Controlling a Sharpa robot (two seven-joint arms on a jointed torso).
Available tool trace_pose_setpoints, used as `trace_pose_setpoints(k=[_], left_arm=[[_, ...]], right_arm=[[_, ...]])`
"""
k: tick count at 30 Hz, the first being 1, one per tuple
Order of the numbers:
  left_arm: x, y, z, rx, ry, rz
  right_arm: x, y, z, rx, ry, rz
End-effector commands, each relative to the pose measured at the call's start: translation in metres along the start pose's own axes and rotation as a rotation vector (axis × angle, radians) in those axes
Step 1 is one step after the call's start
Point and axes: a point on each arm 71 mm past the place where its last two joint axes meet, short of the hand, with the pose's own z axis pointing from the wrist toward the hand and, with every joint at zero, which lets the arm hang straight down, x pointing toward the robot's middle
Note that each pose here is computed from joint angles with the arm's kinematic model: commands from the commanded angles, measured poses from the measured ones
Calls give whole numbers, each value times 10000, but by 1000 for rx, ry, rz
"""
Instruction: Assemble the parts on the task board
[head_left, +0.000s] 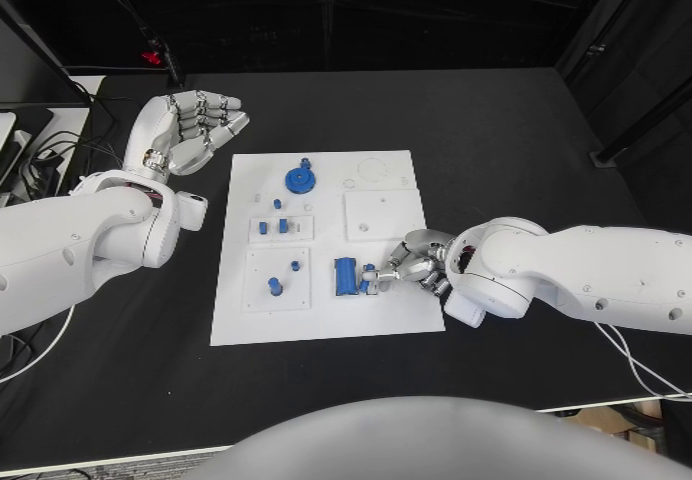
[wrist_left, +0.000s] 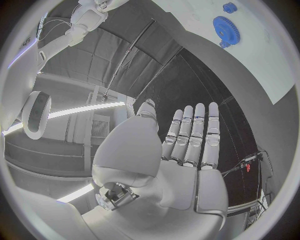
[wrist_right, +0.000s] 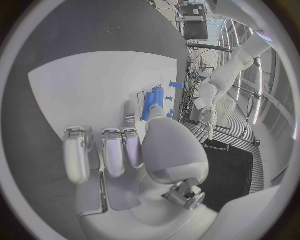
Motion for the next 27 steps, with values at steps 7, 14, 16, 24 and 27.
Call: trace_pose_setpoints(k=[7,14,16,24,27], left_arm=[[5,-15,8,8,4,-7],[4,-14,9,8,4,-7],[4,-14,9,8,4,-7],[3,-12,10,7,4,-7],[3,-10,11,7,4,-6]], right_arm=[[23,2,10,21,23,-28],[24,8,5,14,20,-26],[23,7,3,14,19,-25],[19,3,-7,9,16,-22],[20,7,-11,3,14,-21]])
